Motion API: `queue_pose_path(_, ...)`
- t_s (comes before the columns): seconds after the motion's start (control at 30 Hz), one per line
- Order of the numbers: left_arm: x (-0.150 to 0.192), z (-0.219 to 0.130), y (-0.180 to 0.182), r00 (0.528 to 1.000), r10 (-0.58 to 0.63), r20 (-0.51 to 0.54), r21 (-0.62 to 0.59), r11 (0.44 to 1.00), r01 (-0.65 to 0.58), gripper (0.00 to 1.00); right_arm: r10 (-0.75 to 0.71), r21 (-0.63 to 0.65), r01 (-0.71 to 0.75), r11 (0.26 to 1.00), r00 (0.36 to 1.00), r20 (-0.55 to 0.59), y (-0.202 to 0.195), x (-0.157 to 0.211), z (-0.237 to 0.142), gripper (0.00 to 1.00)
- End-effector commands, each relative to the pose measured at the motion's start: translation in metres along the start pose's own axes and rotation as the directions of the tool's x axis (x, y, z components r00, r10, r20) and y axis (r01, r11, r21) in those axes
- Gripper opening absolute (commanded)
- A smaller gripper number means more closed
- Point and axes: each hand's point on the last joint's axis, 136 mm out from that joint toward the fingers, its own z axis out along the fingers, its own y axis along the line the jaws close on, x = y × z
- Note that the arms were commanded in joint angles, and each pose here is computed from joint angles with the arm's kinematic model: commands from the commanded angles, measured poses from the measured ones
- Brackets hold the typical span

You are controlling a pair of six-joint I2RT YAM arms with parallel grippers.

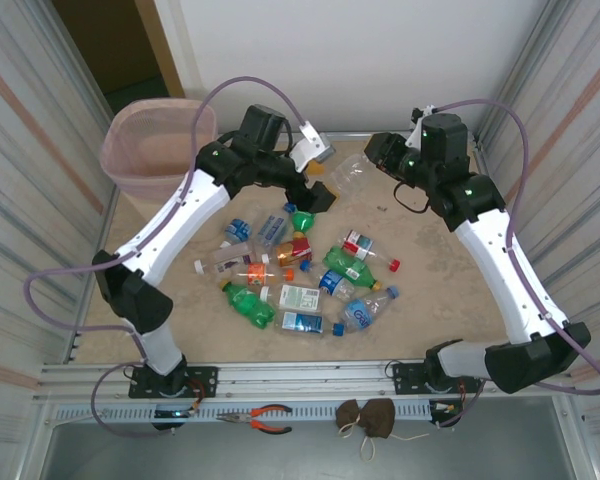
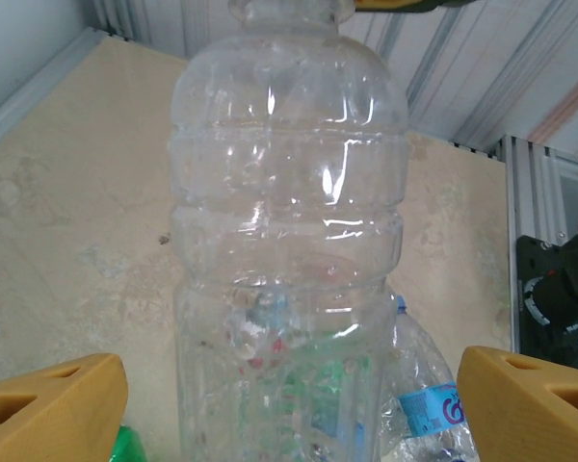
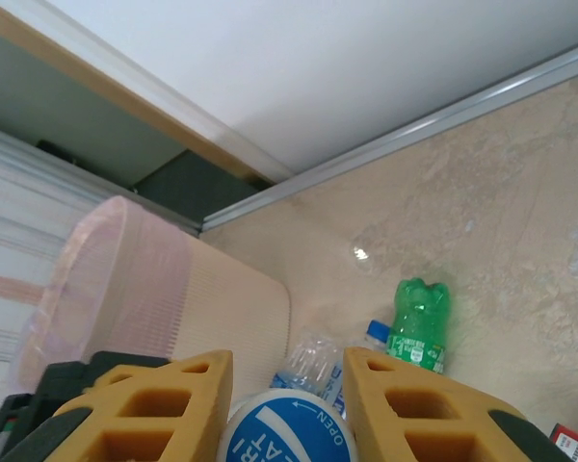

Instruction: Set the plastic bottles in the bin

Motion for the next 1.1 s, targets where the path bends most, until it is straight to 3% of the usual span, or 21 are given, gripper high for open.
queue_pose_path(0.0, -0.002, 0.004, -0.018, 0.999, 0.05, -0.012, 0.089, 0.995, -0.048, 0.87, -0.055, -0.028, 0.056, 0.998, 0.997, 0.05, 0.019, -0.011, -0.019, 0.08)
queue_pose_path(0.17, 0.007, 0.017, -0.018, 0.997, 0.058, -0.051, 0.098, 0.994, -0.053, 0.83, -0.068, -0.037, 0.07, 0.997, 0.996, 0.049, 0.025, -0.011, -0.022, 0.08)
queue_pose_path(0.37, 0.012, 0.022, -0.02, 0.996, 0.062, -0.064, 0.117, 0.992, -0.054, 0.64, -0.086, -0.031, 0.087, 0.996, 0.995, 0.043, 0.026, -0.008, -0.021, 0.07)
queue_pose_path(0.7, 0.01, 0.02, -0.022, 0.996, 0.077, -0.053, 0.124, 0.99, -0.069, 0.55, -0.095, -0.02, 0.096, 0.995, 0.995, 0.044, 0.025, -0.007, -0.02, 0.08)
queue_pose_path(0.73, 0.009, 0.019, -0.022, 0.996, 0.078, -0.052, 0.119, 0.99, -0.071, 0.55, -0.095, -0.016, 0.096, 0.995, 0.994, 0.047, 0.024, -0.007, -0.021, 0.1)
queue_pose_path(0.93, 0.004, 0.012, -0.015, 0.995, 0.088, -0.049, 0.058, 0.995, -0.085, 0.54, -0.106, 0.03, 0.104, 0.994, 0.991, 0.083, 0.017, -0.014, -0.029, 0.46)
queue_pose_path(1.07, -0.001, 0.001, -0.006, 0.996, 0.084, -0.043, 0.0, 0.996, -0.084, 0.54, -0.134, 0.088, 0.123, 0.989, 0.983, 0.128, 0.009, -0.022, -0.042, 0.55)
